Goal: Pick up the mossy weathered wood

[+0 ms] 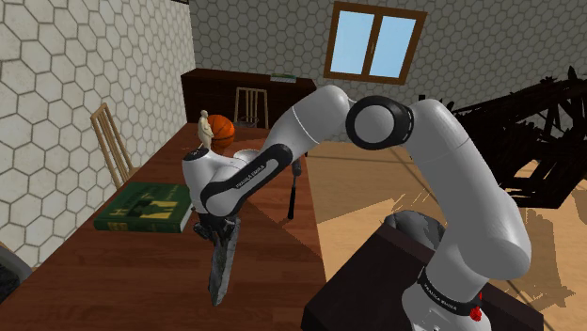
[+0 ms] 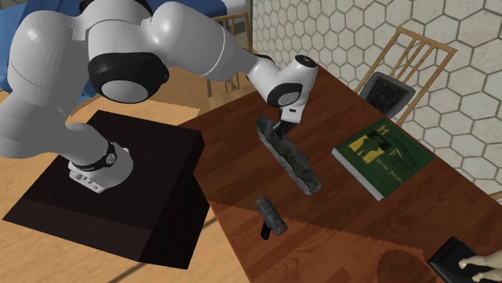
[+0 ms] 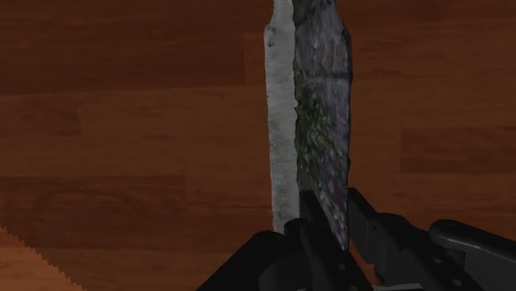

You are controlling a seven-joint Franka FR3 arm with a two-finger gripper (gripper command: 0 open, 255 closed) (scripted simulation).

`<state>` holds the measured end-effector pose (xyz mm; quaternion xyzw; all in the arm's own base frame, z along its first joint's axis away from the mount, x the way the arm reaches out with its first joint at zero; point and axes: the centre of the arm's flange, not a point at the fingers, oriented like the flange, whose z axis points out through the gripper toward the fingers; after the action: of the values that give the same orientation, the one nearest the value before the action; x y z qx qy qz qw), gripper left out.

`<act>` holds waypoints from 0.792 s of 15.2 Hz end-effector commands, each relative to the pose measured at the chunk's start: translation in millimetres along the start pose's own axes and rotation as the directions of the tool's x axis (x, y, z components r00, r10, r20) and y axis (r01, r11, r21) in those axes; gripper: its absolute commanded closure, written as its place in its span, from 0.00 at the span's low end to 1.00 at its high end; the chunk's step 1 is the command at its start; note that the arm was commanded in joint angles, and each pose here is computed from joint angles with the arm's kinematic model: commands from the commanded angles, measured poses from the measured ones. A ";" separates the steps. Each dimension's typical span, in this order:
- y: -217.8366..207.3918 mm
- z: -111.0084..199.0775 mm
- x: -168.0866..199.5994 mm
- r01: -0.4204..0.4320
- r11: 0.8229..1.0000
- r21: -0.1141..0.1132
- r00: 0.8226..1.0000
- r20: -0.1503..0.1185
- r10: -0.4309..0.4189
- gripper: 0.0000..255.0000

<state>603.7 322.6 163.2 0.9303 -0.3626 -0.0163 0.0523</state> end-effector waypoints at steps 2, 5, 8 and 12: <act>0.0 0.1 0.0 0.000 1.000 0.000 1.000 0.000 0.000 1.00; 0.0 0.2 0.0 0.000 1.000 0.000 1.000 0.000 0.000 1.00; -0.3 -4.5 -0.3 0.000 1.000 0.000 1.000 0.000 0.000 1.00; 2.0 -25.5 -0.2 0.000 1.000 0.000 1.000 0.000 0.000 1.00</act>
<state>603.4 323.1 183.4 0.9303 -0.3627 -0.0164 0.0524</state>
